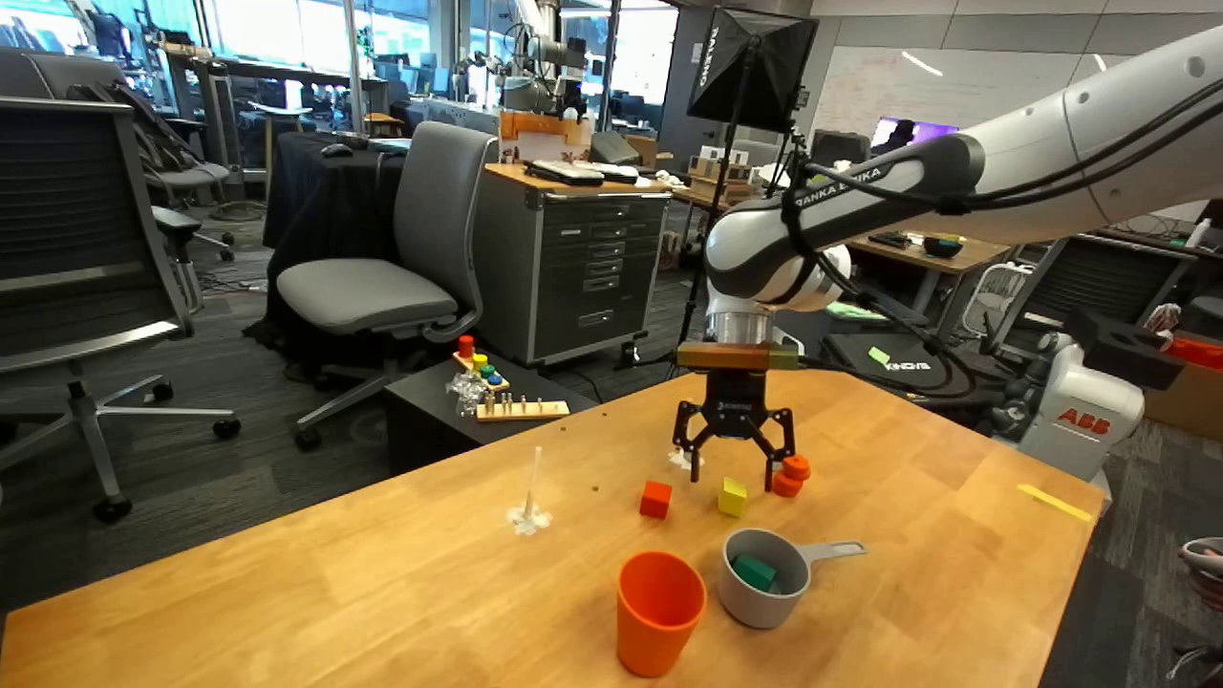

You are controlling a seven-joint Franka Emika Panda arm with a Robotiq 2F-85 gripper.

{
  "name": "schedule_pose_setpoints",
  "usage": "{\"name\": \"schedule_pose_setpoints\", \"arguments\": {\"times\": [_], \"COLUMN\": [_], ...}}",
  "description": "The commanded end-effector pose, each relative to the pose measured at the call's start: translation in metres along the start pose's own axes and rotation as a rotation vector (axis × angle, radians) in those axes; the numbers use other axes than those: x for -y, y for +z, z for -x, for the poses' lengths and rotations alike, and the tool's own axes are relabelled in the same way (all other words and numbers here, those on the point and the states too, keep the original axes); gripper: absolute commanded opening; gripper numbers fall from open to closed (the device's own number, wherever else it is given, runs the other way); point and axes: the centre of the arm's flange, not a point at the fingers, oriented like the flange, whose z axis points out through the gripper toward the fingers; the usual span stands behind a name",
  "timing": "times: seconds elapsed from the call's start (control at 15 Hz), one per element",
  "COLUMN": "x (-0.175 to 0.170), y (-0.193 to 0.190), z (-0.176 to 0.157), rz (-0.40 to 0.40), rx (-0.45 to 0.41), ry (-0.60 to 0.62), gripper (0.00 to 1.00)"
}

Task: Put the blocks inside the small white pot

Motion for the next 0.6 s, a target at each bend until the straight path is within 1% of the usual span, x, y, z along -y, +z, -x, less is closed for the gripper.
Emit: {"name": "schedule_pose_setpoints", "arguments": {"times": [0.0,0.07,0.13,0.2,0.47,0.53], "x": [0.015,0.015,0.013,0.012,0.007,0.004], "y": [0.001,0.003,0.005,0.005,-0.007,-0.012], "z": [-0.01,-0.011,-0.012,-0.013,-0.007,-0.003], "rz": [0.013,0.012,0.011,0.006,-0.023,-0.034], "rx": [0.019,0.02,0.018,0.018,0.011,0.008], "ry": [0.005,0.005,0.006,0.007,-0.002,-0.007], "gripper": [0.75,0.74,0.67,0.58,0.26,0.19]}}
